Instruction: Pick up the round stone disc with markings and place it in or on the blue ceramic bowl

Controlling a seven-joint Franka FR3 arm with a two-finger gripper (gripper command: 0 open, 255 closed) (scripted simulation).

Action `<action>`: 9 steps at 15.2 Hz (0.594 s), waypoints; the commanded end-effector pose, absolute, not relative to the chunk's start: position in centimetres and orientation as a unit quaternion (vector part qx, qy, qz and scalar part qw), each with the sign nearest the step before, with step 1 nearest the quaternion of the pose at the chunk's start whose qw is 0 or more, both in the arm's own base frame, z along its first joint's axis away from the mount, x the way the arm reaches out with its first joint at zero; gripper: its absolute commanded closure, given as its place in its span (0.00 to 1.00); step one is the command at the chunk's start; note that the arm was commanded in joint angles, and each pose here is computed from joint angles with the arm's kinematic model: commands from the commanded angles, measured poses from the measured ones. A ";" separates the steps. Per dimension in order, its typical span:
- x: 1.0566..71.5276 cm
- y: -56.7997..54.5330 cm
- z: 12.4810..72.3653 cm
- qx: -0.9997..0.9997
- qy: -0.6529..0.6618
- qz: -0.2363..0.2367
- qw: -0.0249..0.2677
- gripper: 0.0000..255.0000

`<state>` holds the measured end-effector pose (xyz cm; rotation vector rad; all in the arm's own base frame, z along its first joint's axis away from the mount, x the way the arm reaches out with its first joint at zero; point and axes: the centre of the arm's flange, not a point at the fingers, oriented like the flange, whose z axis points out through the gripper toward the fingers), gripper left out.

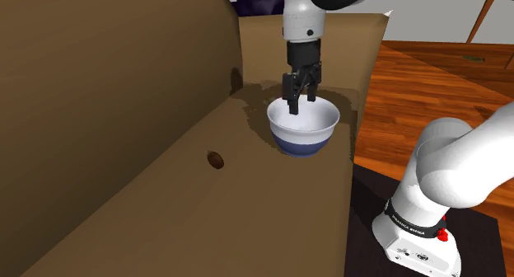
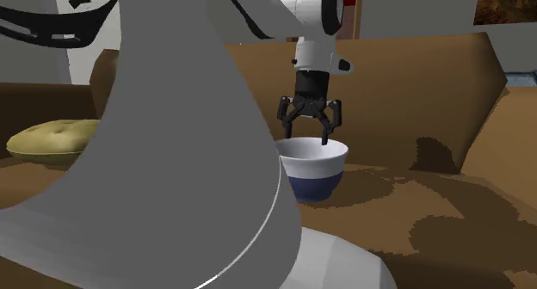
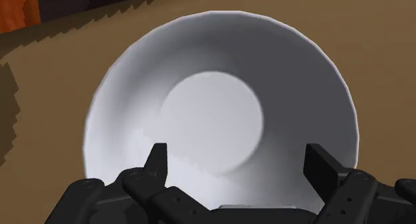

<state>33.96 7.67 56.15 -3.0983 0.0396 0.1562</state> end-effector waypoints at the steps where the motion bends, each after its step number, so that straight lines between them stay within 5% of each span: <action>1: 35.3 10.1 55.5 -0.999 0.011 0.044 0.017 0.00; 9: 39.9 19.4 53.4 -1.000 0.003 0.021 0.004 0.00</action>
